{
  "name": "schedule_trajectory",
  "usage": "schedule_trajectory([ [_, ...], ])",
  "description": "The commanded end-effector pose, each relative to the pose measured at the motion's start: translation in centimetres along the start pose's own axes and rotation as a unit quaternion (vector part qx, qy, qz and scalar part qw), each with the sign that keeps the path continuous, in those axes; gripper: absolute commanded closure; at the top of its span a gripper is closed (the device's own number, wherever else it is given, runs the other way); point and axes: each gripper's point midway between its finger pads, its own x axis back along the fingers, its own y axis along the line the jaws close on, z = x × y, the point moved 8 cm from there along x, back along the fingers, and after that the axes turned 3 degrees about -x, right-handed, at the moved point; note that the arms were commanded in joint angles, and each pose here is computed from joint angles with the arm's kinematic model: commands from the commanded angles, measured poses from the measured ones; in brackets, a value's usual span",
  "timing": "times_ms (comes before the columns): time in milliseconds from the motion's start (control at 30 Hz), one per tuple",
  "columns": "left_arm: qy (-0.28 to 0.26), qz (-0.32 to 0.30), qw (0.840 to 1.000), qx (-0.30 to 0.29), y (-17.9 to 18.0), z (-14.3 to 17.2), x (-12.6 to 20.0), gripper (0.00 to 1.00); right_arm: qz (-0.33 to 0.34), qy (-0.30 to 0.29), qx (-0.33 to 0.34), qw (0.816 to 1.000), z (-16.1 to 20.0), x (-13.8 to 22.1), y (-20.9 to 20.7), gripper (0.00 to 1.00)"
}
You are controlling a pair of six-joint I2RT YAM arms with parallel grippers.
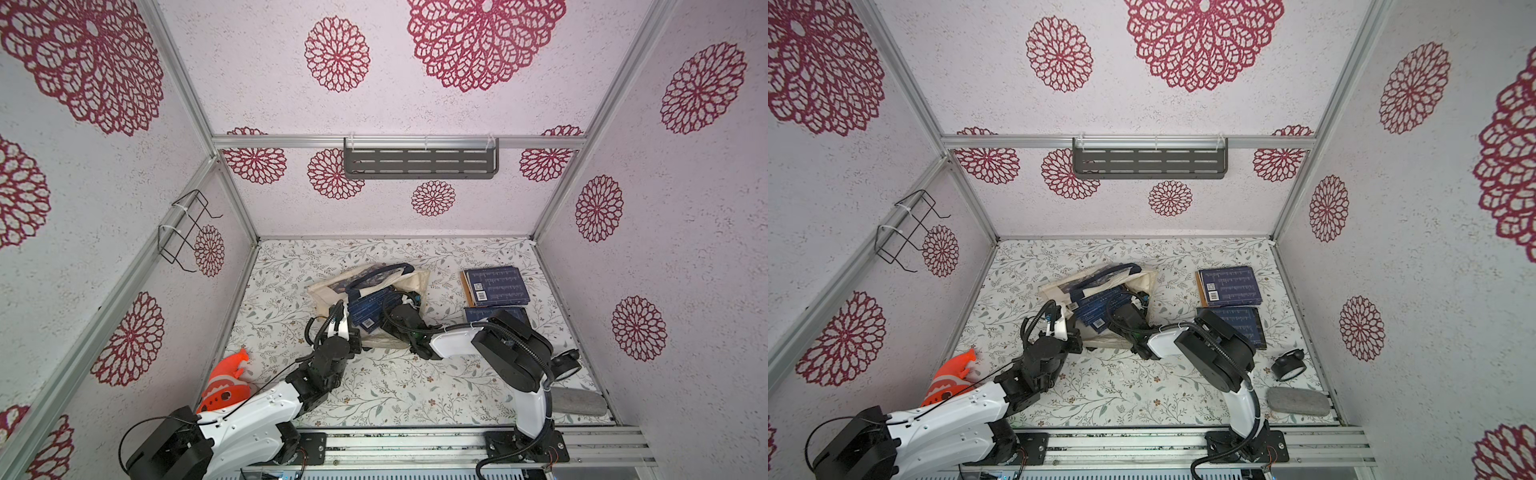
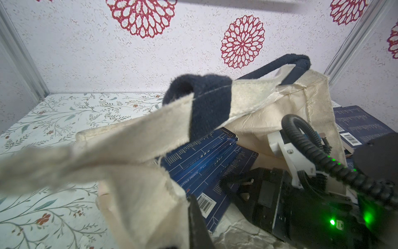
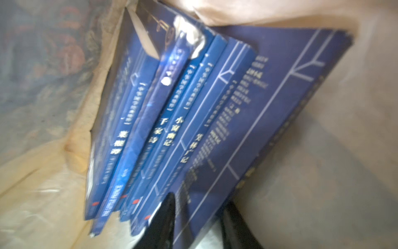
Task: Take out the books from the canvas bag
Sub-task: Pick up the book from the canvas bag.
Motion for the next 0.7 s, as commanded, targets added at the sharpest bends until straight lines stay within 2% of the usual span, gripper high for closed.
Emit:
schedule_trajectory([
  [0,-0.015,0.019,1.0,0.003,-0.9,-1.1,0.2,1.0,-0.02,-0.02,-0.01,1.0,-0.8,-0.4,0.4,0.72],
  [133,-0.015,0.019,1.0,0.003,-0.9,-1.1,0.2,1.0,-0.029,-0.022,-0.014,0.999,-1.0,-0.1,0.6,0.81],
  [200,-0.015,0.018,1.0,0.002,-0.9,-1.1,0.2,1.0,-0.035,-0.023,-0.014,0.999,-1.2,0.5,1.0,0.89],
  [267,-0.015,0.018,1.0,0.002,-0.9,-1.1,0.2,1.0,-0.045,-0.026,-0.018,0.998,-1.5,1.2,1.4,0.92],
  [667,-0.012,0.017,1.0,0.001,-1.0,-1.0,0.1,1.0,-0.082,-0.044,-0.034,0.995,-2.8,7.2,2.8,0.98],
])
